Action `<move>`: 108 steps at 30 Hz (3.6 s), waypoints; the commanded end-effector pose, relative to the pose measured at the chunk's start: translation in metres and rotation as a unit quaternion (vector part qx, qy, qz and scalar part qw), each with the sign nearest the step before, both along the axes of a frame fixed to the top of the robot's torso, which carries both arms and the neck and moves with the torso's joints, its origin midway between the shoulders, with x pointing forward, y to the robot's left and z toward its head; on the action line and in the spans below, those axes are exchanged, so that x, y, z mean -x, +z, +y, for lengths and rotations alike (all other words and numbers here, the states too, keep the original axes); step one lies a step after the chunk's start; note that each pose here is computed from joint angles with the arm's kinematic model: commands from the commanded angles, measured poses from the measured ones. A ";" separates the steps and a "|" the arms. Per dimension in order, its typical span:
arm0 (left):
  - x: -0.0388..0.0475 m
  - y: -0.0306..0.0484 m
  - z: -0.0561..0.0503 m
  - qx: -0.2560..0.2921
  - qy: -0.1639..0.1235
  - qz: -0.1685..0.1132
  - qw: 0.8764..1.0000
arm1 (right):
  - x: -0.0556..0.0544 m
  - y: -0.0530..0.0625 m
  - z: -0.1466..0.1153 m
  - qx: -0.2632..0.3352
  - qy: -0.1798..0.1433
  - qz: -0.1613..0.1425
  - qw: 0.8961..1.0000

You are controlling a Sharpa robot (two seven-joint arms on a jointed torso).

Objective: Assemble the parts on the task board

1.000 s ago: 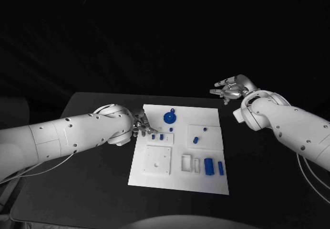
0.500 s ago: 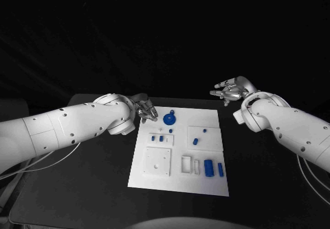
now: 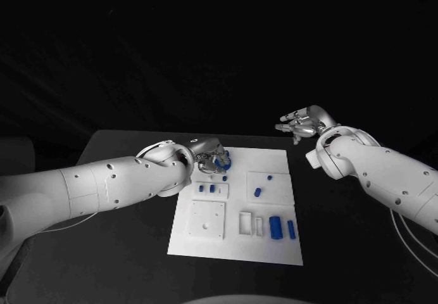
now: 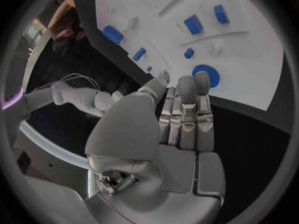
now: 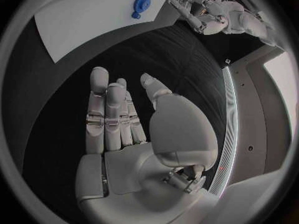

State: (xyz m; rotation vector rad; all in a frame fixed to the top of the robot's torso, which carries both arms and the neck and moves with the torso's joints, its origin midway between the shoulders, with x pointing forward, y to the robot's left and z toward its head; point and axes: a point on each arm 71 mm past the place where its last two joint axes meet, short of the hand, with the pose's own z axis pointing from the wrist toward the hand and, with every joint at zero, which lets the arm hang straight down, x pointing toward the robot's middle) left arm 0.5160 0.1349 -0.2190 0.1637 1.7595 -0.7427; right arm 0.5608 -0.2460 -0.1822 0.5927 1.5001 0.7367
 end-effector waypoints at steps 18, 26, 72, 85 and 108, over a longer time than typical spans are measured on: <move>0.0007 -0.0307 -0.028 -0.119 -0.100 -0.092 0.983 | 0.002 0.003 0.012 0.002 0.027 -0.016 1.000; -0.0022 -0.0362 -0.025 -0.130 -0.094 -0.089 0.983 | 0.002 0.004 0.011 0.002 0.026 -0.016 1.000; -0.0068 -0.0482 -0.024 -0.144 -0.090 -0.073 0.983 | 0.003 0.006 0.014 0.001 0.030 -0.019 0.999; -0.0068 -0.0512 -0.026 -0.142 -0.092 -0.067 0.983 | 0.004 0.006 0.014 0.001 0.031 -0.019 0.999; -0.0083 -0.0458 -0.017 -0.121 -0.079 -0.087 0.986 | 0.004 0.006 0.015 0.001 0.030 -0.021 0.999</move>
